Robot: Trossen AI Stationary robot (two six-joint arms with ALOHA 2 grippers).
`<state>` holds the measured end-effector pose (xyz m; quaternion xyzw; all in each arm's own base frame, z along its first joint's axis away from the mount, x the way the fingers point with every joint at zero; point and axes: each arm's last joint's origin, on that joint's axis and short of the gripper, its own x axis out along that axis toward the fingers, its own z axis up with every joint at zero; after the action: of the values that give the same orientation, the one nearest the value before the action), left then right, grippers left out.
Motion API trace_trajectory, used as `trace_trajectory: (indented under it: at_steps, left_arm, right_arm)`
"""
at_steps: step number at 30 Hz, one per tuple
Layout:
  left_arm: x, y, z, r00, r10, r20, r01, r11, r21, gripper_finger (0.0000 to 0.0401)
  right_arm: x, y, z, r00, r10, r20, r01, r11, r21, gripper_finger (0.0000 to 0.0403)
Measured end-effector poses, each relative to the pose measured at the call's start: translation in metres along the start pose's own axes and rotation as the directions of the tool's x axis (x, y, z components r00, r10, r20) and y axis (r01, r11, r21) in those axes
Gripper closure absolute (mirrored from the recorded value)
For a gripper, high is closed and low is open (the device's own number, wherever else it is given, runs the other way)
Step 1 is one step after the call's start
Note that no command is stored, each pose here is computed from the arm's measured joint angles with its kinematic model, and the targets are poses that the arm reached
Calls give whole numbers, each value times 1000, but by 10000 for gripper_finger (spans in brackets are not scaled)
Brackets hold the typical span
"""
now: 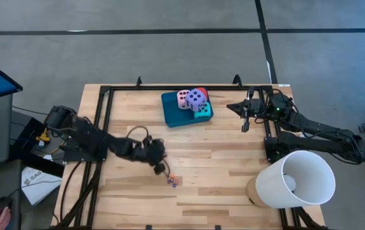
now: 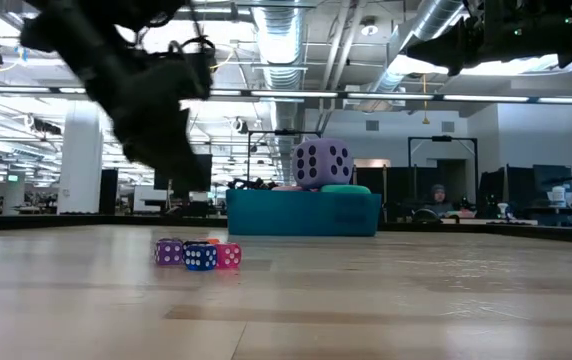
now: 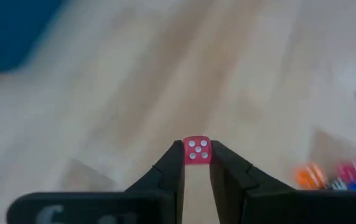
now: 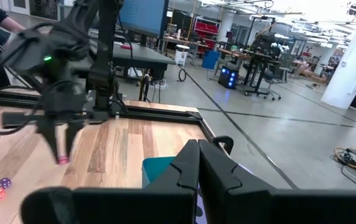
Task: Pick & Place Dice
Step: Put the left small red dice into the blue bin
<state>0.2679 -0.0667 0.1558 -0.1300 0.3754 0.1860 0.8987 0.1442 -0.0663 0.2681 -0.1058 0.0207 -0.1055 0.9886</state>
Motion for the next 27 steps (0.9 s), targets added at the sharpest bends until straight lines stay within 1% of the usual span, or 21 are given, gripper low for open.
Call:
trace_trajectory:
  at_steps: [3,8,13,18,22,27]
  left_arm:
    - [-3,18,17,998,39,43,-36,997,-68,356]
    - [-11,46,42,986,110,127,-94,988,-122,354]
    - [-13,74,60,960,206,192,-160,960,-228,354]
    - [-8,96,75,931,262,253,-174,930,-323,353]
    - [-7,111,86,903,296,311,-183,921,-343,353]
    - [-8,125,94,876,334,349,-196,906,-376,352]
  right_arm:
    - [0,0,0,1000,0,0,0,1000,0,403]
    - [0,0,0,1000,0,0,0,1000,0,403]
    - [0,0,0,1000,0,0,0,1000,0,403]
    - [0,0,0,1000,-1,4,1,1000,-1,403]
    - [0,0,0,1000,-1,4,1,1000,-1,403]
    - [0,0,0,1000,-1,4,1,1000,-1,403]
